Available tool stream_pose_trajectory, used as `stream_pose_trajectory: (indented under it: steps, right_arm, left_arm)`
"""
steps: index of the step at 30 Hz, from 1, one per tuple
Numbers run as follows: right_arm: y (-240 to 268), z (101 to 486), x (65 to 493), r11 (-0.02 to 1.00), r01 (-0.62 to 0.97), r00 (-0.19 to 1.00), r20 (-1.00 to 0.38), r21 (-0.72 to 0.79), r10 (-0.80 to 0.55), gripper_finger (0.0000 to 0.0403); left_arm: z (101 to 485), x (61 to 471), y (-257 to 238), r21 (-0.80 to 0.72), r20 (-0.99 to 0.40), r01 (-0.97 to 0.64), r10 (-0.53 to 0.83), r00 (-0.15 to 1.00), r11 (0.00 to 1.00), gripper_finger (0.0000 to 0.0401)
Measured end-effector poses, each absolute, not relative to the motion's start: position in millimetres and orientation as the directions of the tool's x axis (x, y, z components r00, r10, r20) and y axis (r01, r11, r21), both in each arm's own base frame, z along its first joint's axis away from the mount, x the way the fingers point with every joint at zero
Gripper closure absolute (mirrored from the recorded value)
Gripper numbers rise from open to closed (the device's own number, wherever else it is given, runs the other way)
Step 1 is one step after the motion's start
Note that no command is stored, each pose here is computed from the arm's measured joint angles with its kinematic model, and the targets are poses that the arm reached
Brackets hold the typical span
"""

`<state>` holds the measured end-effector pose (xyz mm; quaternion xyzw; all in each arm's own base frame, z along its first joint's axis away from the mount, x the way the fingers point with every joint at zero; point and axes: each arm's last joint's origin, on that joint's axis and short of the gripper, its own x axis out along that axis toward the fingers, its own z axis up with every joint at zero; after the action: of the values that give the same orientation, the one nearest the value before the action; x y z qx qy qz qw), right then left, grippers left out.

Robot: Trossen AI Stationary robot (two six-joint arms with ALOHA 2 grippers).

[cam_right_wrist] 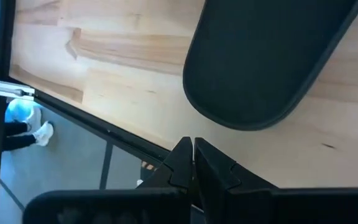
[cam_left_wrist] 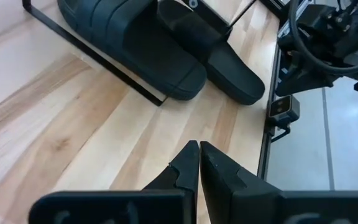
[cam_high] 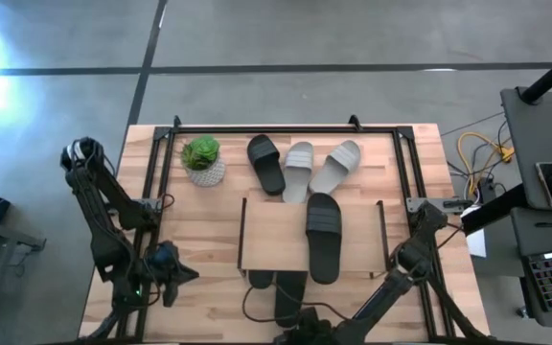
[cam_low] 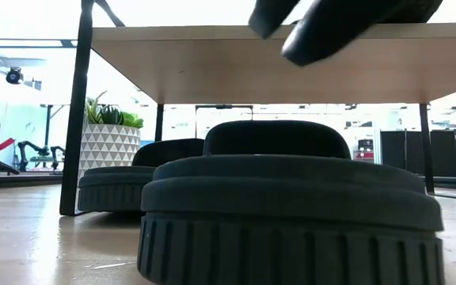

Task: Pick and place slides into the shelf
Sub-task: Adjust the black slides under the shelf

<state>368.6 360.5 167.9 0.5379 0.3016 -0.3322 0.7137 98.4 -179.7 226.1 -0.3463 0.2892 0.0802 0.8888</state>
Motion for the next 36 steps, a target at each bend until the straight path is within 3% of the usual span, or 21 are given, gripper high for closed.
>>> stream_pose_trajectory:
  steps: [19,36]
  right_arm:
    - [340.6,162.3,385.6,0.244,0.852,0.491,-0.869,0.464,-0.062,0.0392]
    - [344.7,161.6,381.7,0.246,0.858,0.474,-0.880,0.452,-0.037,0.0392]
  left_arm:
    - [223.8,96.3,-178.5,-0.547,-0.574,-0.326,-0.062,0.816,0.771,0.0401]
    - [223.3,96.1,-178.3,-0.544,-0.575,-0.326,-0.061,0.816,0.773,0.0401]
